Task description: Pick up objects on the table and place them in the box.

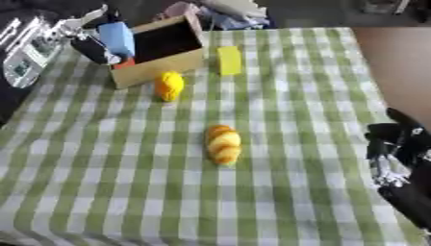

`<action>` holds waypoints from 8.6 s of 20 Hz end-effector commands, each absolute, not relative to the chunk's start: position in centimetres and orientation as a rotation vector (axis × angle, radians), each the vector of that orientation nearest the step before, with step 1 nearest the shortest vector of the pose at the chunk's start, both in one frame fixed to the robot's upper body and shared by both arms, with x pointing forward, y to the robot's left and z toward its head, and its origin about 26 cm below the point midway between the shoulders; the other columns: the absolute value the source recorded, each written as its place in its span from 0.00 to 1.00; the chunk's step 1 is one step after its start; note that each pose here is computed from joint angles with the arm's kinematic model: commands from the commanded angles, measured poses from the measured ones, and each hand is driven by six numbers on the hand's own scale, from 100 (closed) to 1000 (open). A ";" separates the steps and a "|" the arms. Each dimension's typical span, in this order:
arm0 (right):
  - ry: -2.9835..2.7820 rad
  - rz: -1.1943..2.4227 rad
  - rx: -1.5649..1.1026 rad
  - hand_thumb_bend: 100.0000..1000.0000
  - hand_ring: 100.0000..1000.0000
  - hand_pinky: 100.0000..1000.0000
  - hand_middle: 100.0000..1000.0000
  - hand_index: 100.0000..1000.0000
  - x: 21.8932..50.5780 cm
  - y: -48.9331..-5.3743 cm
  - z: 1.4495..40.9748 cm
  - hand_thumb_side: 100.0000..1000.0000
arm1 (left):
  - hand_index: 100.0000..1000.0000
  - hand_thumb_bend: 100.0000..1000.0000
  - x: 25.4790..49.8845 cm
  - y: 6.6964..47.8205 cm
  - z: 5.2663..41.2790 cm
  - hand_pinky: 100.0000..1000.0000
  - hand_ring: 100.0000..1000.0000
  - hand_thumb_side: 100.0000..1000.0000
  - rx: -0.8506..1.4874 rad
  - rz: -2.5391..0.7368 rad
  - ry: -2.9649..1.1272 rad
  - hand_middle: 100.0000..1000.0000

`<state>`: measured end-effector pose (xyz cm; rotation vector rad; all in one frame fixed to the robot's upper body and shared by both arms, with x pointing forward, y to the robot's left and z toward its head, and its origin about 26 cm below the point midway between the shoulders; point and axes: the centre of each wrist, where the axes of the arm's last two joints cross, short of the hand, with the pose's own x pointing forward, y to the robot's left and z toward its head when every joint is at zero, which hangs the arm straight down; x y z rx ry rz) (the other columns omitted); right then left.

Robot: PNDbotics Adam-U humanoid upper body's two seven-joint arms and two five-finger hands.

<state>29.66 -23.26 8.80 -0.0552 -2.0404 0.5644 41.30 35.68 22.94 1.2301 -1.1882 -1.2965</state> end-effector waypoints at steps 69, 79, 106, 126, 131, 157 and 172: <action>-2.183 0.924 -0.755 0.00 0.74 0.70 0.74 0.96 36.2 -31.5 28.8 0.37 | 0.80 0.12 28.3 31.6 18.7 0.69 0.63 0.50 0.828 -0.275 -2.207 0.66; -1.960 0.842 -0.805 0.00 0.77 0.70 0.77 0.97 43.9 -34.3 30.2 0.25 | 0.79 0.13 28.7 29.5 17.6 0.69 0.61 0.54 0.682 -0.156 -2.247 0.64; -1.491 1.167 -0.705 0.00 0.94 0.85 0.94 1.00 49.5 -30.6 22.0 0.34 | 0.79 0.14 29.0 26.4 16.7 0.68 0.58 0.61 0.349 -0.270 -2.301 0.60; -1.327 1.512 -0.800 0.00 1.00 0.93 0.99 1.00 49.6 -26.0 20.4 0.31 | 0.79 0.13 29.0 26.1 16.6 0.69 0.57 0.62 0.337 -0.289 -2.295 0.60; -1.276 1.546 -0.815 0.00 1.00 0.93 0.98 1.00 49.7 -25.8 19.7 0.36 | 0.79 0.14 29.0 26.0 16.6 0.69 0.57 0.62 0.332 -0.294 -2.298 0.59; -1.502 1.447 -1.064 0.00 0.71 0.78 0.47 0.95 49.3 -26.6 22.5 0.15 | 0.79 0.13 29.1 26.4 16.8 0.69 0.57 0.62 0.359 -0.299 -2.303 0.60; -1.726 1.509 -0.935 0.00 0.72 0.78 0.50 0.96 48.5 -22.8 26.7 0.12 | 0.79 0.16 29.3 27.7 17.9 0.67 0.55 0.56 0.411 -0.240 -2.356 0.59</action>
